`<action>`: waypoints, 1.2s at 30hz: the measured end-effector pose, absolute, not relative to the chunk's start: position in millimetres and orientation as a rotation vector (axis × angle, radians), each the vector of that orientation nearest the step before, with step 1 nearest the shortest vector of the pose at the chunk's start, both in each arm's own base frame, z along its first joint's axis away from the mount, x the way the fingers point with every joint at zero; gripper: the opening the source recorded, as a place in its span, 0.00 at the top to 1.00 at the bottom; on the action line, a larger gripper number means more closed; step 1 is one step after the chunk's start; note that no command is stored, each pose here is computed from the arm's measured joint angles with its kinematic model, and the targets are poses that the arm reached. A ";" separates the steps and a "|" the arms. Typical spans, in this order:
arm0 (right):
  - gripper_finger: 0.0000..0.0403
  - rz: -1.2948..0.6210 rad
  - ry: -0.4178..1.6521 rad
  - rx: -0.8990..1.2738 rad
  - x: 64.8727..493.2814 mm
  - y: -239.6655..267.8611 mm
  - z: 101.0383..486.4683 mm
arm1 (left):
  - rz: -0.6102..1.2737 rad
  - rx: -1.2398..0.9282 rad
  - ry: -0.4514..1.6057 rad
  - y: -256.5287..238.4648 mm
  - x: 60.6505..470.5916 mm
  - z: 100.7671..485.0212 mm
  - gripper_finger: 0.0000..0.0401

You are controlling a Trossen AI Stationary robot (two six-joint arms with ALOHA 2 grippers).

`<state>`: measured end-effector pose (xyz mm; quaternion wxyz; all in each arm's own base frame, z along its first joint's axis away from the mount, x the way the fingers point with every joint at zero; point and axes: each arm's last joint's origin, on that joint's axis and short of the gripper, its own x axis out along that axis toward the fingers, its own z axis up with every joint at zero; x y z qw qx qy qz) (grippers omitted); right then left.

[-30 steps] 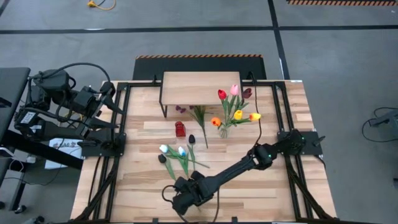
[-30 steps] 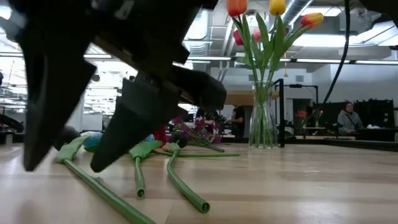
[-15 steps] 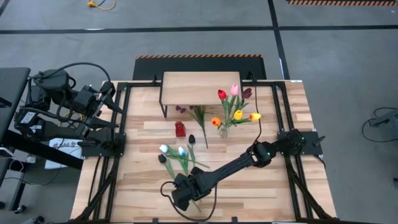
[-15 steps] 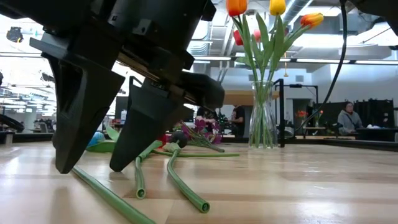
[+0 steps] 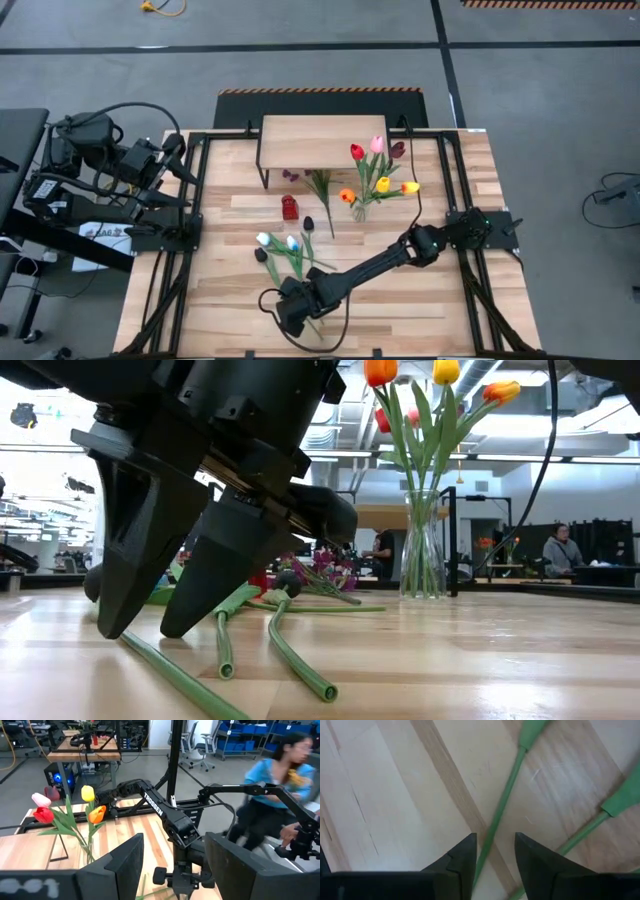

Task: Pick and place flowers into a vace then onto a shelf
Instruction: Put the left black tulip into the red vase

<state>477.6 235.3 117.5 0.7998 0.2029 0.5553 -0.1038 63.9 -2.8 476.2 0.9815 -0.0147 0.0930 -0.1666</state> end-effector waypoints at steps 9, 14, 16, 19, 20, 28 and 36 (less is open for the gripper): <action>0.91 -0.256 1.190 0.460 483.7 221.5 116.0 | -0.335 -0.030 0.186 -2.8 63.9 476.3 0.50; 0.98 -0.258 1.189 0.466 485.0 219.2 115.8 | -0.335 -0.030 0.186 -2.8 63.9 476.3 0.50; 0.99 -0.266 1.187 0.477 485.0 219.1 115.7 | -0.335 -0.029 0.186 -2.8 63.9 476.3 0.50; 1.00 -0.272 1.186 0.482 485.0 219.1 115.7 | -0.336 -0.030 0.186 -2.9 63.9 476.3 0.50; 1.00 -0.274 1.186 0.485 485.0 219.1 115.7 | -0.336 -0.030 0.186 -2.8 64.0 476.3 0.50; 1.00 -0.289 1.176 0.483 487.3 221.4 134.4 | -0.336 -0.028 0.185 -2.9 63.9 476.4 0.50; 1.00 -0.311 1.085 0.462 476.2 220.4 183.8 | -0.336 -0.042 0.223 -3.0 63.2 472.8 0.50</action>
